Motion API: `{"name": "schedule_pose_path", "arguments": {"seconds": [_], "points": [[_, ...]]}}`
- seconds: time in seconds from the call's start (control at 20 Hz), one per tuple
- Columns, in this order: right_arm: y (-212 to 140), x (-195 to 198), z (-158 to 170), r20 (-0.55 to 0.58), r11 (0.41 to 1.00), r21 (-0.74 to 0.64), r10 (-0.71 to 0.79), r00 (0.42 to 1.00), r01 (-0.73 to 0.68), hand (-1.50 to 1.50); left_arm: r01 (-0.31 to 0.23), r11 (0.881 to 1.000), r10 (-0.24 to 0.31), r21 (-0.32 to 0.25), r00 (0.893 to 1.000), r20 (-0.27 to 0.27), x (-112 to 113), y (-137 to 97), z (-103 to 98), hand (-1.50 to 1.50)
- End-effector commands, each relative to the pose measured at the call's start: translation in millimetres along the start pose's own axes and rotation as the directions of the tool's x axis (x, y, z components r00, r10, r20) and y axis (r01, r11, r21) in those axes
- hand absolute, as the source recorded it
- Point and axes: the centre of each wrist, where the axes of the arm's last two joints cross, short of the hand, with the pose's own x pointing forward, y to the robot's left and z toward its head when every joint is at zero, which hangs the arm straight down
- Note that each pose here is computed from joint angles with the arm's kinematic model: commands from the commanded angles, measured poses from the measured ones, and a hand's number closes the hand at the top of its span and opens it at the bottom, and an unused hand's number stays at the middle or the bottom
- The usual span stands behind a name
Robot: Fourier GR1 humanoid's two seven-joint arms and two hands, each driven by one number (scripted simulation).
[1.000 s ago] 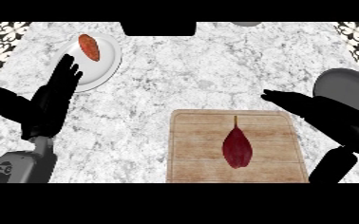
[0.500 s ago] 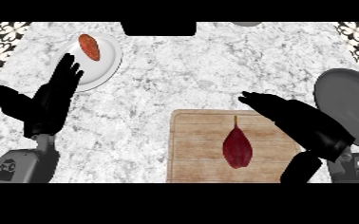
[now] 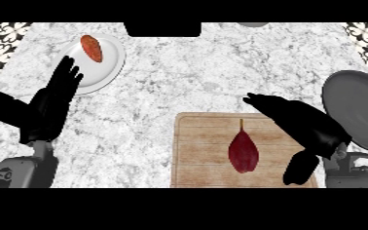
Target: Pick the pear from the cutting board and place it in the pan
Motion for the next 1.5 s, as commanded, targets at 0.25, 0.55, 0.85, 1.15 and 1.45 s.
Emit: {"name": "schedule_pose_path", "arguments": {"seconds": [0.25, 0.55, 0.85, 1.15, 1.45], "points": [[33, -7, -51, -0.008, 0.998, 0.067, 0.022, 1.000, -0.022, -1.50, -0.015, 1.000, 0.014, -0.016, 1.000, -0.012, -9, 0, 10, 0.00], [45, -12, -50, 0.007, 0.999, 0.053, 0.005, 1.000, -0.005, -1.50, -0.023, 1.000, 0.023, 0.004, 1.000, -0.005, -21, -8, 2, 0.00], [60, -15, -69, 0.025, 0.997, 0.061, -0.050, 0.998, 0.048, -1.50, 0.002, 1.000, -0.002, -0.006, 1.000, 0.002, 5, -2, 2, 0.00], [75, -4, -79, 0.026, 0.994, 0.089, -0.061, 0.998, 0.059, -1.50, 0.000, 1.000, 0.000, -0.007, 1.000, 0.000, 11, 2, -4, 0.00], [70, 1, -97, 0.158, 0.999, 0.000, -0.034, 0.987, 0.034, 1.50, -0.009, 1.000, 0.009, 0.001, 1.000, -0.004, -3, -8, 3, 0.00]]}}
